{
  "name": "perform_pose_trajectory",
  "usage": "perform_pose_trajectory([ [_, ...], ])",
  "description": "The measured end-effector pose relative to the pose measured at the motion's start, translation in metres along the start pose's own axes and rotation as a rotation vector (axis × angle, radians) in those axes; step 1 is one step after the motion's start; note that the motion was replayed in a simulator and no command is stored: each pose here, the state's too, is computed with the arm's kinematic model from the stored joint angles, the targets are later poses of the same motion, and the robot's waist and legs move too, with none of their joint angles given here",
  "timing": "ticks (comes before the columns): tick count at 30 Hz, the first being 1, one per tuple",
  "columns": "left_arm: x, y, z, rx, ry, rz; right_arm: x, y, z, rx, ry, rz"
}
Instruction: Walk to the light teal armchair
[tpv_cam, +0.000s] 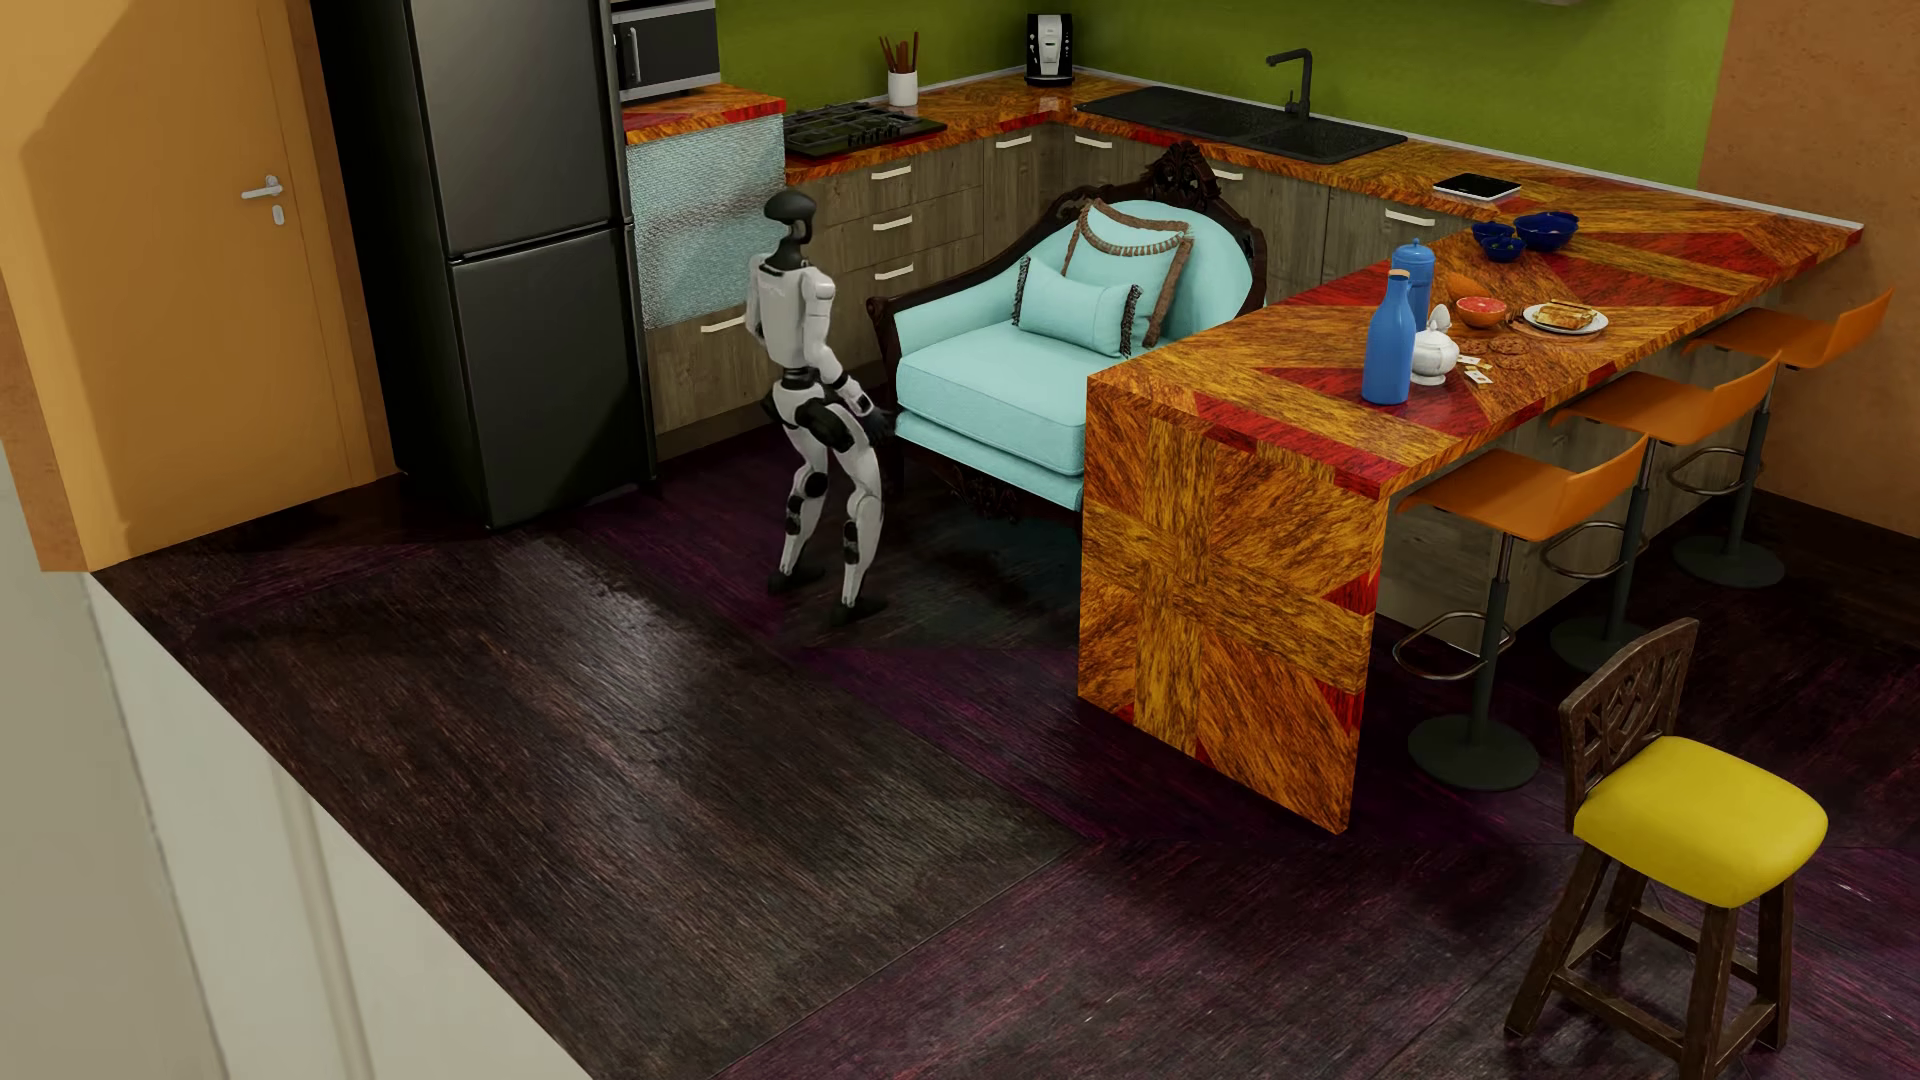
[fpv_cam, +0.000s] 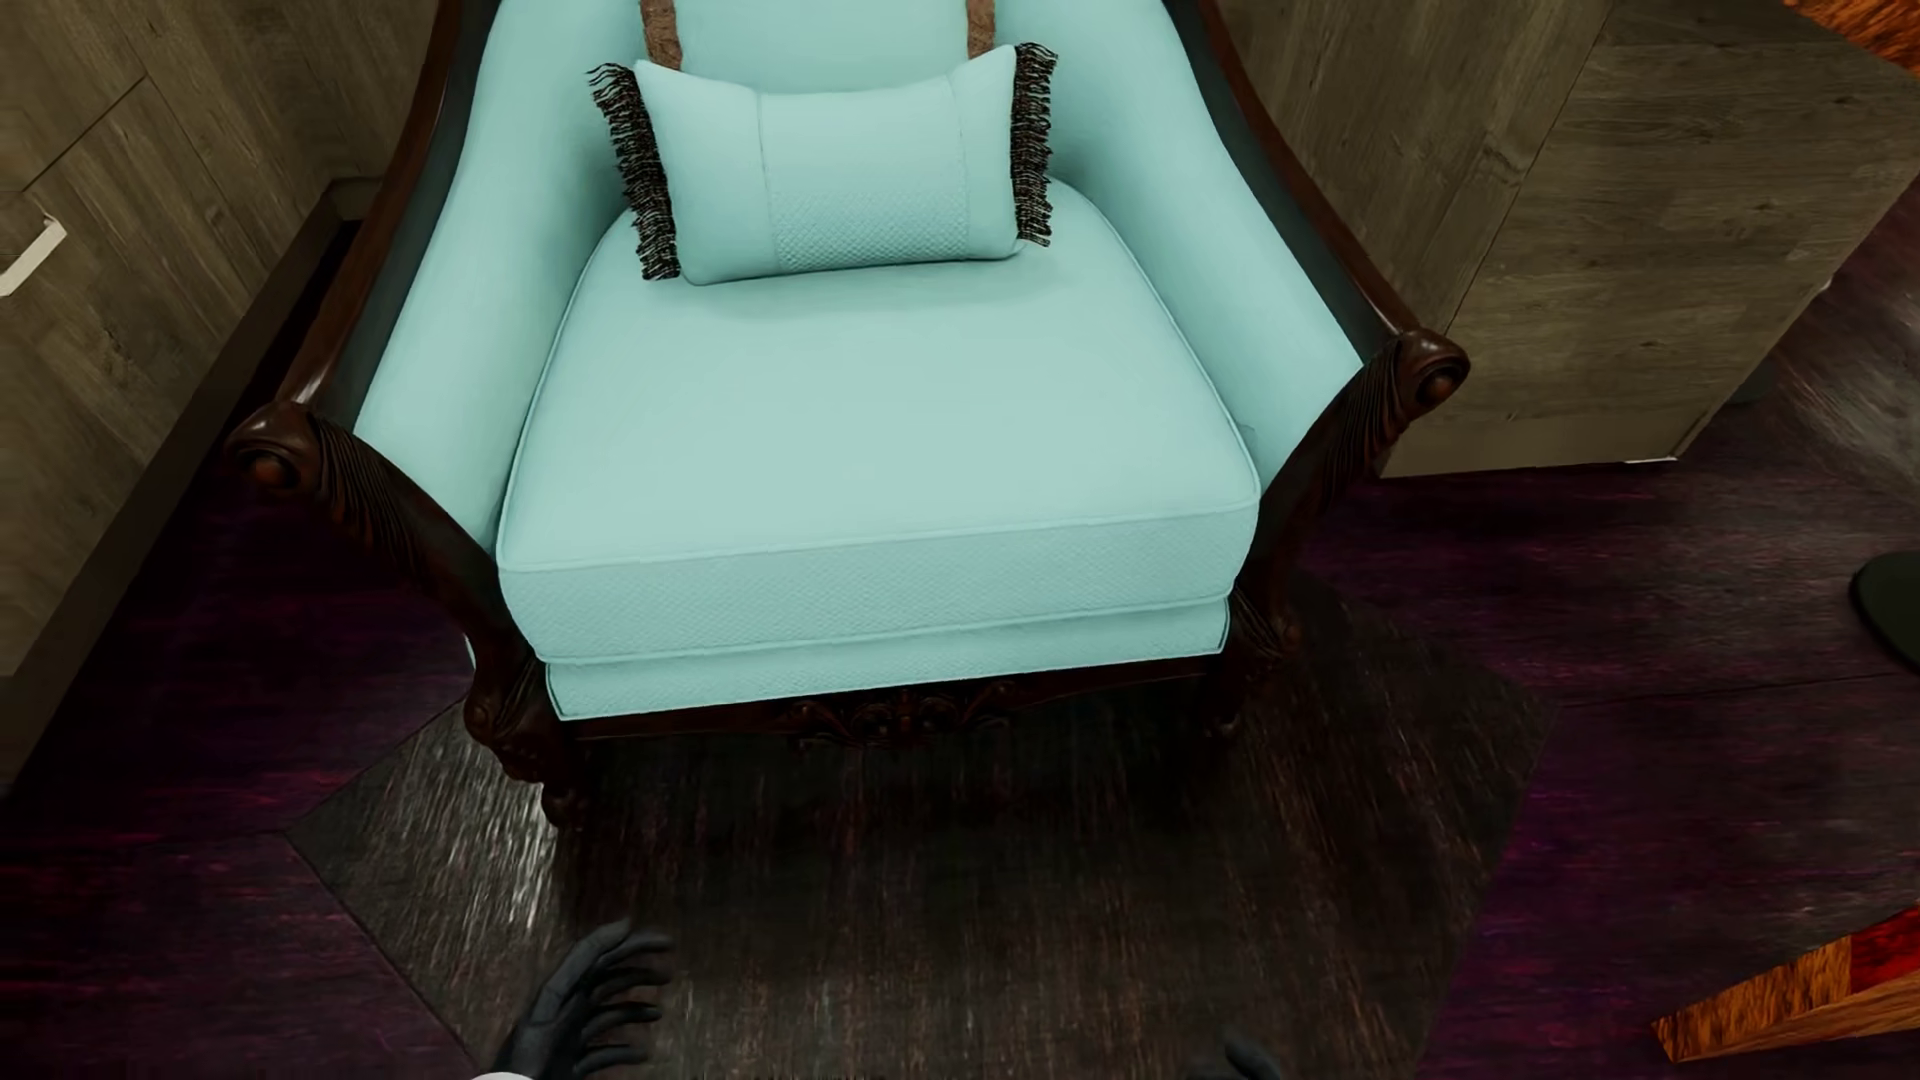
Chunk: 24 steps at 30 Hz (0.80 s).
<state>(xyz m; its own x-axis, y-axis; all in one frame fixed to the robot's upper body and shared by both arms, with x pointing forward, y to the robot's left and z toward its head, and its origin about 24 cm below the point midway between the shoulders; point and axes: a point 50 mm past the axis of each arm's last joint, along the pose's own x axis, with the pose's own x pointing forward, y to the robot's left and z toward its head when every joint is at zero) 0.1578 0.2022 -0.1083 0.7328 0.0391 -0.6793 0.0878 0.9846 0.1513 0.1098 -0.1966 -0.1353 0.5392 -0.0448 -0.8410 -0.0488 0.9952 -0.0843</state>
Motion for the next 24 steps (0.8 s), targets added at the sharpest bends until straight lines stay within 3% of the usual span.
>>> perform_pose_trajectory([
  [6,-0.003,0.010,-0.014,-0.008,0.075,0.027,0.006,-0.002,0.020,0.004,-0.076,-0.047],
  [11,0.001,-0.007,-0.002,-0.029,0.025,0.002,0.002,-0.004,0.007,0.011,-0.028,-0.018],
  [14,0.000,0.002,0.003,-0.006,-0.013,0.014,0.000,-0.013,0.007,-0.025,-0.038,-0.063],
  [16,-0.001,0.009,-0.005,0.003,0.021,0.044,0.002,0.000,0.013,-0.032,-0.074,-0.060],
  [24,0.002,-0.002,0.000,-0.033,0.018,0.020,0.001,-0.006,0.013,-0.002,-0.081,-0.064],
])
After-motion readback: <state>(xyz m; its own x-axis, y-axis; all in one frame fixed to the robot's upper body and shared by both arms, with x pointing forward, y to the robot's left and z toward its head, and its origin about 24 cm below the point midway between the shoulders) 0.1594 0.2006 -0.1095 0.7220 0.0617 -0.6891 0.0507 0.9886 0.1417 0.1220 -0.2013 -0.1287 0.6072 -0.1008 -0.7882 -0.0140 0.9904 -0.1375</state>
